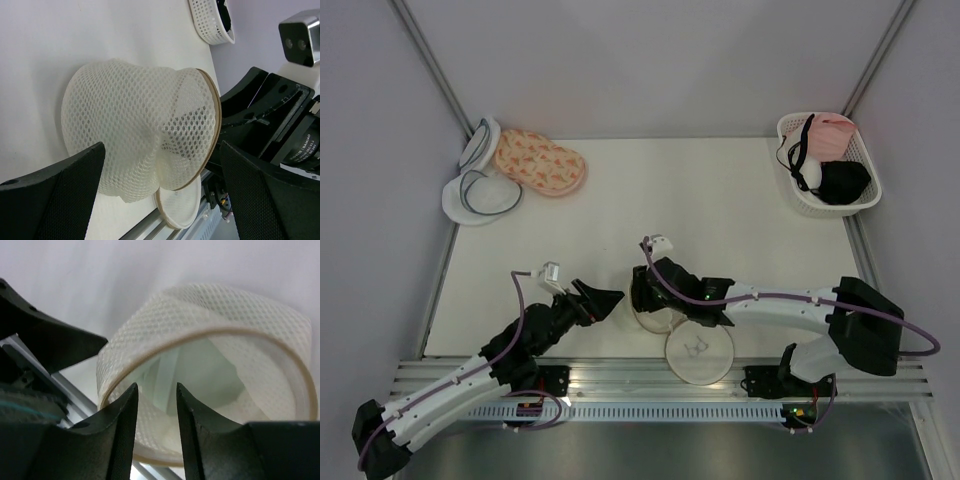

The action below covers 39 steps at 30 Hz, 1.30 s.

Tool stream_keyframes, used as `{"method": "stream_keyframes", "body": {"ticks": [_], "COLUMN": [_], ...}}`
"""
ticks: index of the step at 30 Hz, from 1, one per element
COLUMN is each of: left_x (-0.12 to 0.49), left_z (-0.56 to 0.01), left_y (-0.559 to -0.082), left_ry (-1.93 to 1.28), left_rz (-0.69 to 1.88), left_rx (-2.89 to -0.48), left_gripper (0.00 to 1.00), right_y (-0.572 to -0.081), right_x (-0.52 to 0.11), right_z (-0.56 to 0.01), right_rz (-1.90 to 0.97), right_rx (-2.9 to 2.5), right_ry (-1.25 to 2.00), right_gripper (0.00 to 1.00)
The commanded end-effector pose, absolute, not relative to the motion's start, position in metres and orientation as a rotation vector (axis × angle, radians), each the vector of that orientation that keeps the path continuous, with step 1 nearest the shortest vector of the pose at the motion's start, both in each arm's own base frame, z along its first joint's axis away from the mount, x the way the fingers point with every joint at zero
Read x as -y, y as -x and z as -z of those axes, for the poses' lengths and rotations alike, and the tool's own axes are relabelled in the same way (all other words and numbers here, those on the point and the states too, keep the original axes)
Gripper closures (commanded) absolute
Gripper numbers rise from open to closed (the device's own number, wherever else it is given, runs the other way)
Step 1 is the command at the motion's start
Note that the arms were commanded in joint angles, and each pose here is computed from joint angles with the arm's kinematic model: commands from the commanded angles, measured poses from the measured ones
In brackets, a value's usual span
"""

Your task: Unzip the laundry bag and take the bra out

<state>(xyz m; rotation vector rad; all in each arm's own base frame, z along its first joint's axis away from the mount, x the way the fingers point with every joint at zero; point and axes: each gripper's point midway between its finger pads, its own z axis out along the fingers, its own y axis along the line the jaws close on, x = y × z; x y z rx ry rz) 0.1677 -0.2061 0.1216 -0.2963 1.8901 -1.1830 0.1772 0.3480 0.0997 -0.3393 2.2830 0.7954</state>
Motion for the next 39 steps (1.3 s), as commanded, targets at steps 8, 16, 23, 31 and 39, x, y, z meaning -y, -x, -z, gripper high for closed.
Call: {"method": "stream_keyframes", "body": {"ticks": [8,16,23,31,39], "left_x": [0.199,0.196,0.193,0.191,0.189], "left_z": [-0.101,-0.106,-0.107,-0.097,-0.101], "left_y": [-0.164,-0.163,-0.16,-0.159,-0.163], "left_ry": [0.358,0.367,0.38,0.383,0.4], "left_rz": [1.171,1.192,1.202,1.187,1.17], "left_rx": [-1.925,-1.899,-1.896,-1.912,-1.894], "left_gripper": [0.02,0.02,0.02,0.01,0.01], "right_y": [-0.211,-0.208,-0.202,-0.19,-0.162], "right_x": [-0.335,-0.342,-0.341,-0.326,-0.327], "right_z": [-0.052,-0.016,0.005,-0.022,-0.112], "right_rz": [-0.259,-0.225,-0.227,-0.322,-0.677], "right_rx": [-2.402,-2.438,-2.469,-2.432,-2.268], "right_ry": [0.321,0.371,0.399,0.399,0.456], "right_gripper": [0.44,0.43,1.0,1.0,1.0]}}
